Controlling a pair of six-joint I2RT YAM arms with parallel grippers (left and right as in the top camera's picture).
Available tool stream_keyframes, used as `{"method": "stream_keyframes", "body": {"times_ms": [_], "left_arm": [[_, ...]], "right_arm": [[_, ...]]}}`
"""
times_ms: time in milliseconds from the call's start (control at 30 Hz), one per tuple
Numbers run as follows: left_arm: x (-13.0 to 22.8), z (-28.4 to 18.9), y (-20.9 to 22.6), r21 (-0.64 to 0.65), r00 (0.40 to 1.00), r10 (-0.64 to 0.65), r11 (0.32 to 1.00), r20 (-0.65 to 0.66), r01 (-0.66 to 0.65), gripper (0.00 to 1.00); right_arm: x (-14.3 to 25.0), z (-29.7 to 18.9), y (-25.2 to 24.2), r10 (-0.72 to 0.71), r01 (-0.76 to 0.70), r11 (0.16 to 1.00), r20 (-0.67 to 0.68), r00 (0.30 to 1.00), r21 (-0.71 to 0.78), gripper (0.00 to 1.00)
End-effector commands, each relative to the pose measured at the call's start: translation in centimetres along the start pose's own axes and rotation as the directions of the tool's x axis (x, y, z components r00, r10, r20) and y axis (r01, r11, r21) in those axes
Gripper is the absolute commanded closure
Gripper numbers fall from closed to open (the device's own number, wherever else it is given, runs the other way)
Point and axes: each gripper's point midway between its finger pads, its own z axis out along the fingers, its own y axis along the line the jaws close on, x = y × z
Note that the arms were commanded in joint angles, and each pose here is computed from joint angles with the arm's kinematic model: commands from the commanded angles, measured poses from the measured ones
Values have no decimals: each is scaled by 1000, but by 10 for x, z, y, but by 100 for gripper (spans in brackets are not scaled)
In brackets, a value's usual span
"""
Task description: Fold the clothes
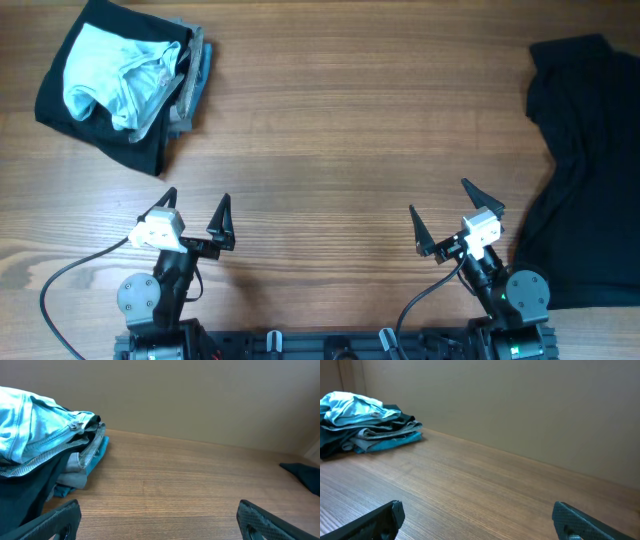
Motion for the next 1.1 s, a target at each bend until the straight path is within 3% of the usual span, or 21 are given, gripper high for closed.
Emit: {"method": "stream_keyframes", "body": {"times_ms": [0, 900, 1067], "left_arm": [[4, 1, 3, -12, 1000, -10, 1000, -11, 10, 0], [3, 1, 3, -12, 1000, -10, 1000, -10, 10, 0], [3, 1, 3, -11, 1000, -9, 1000, -8, 9, 0]], "right_arm": [[-2, 0, -1, -11, 11, 1000, 8, 1000, 5, 0], [-2, 0, -1, -13, 12, 1000, 8, 1000, 9, 0], [-2, 0, -2, -72, 72, 997, 6, 997, 13, 0]]}}
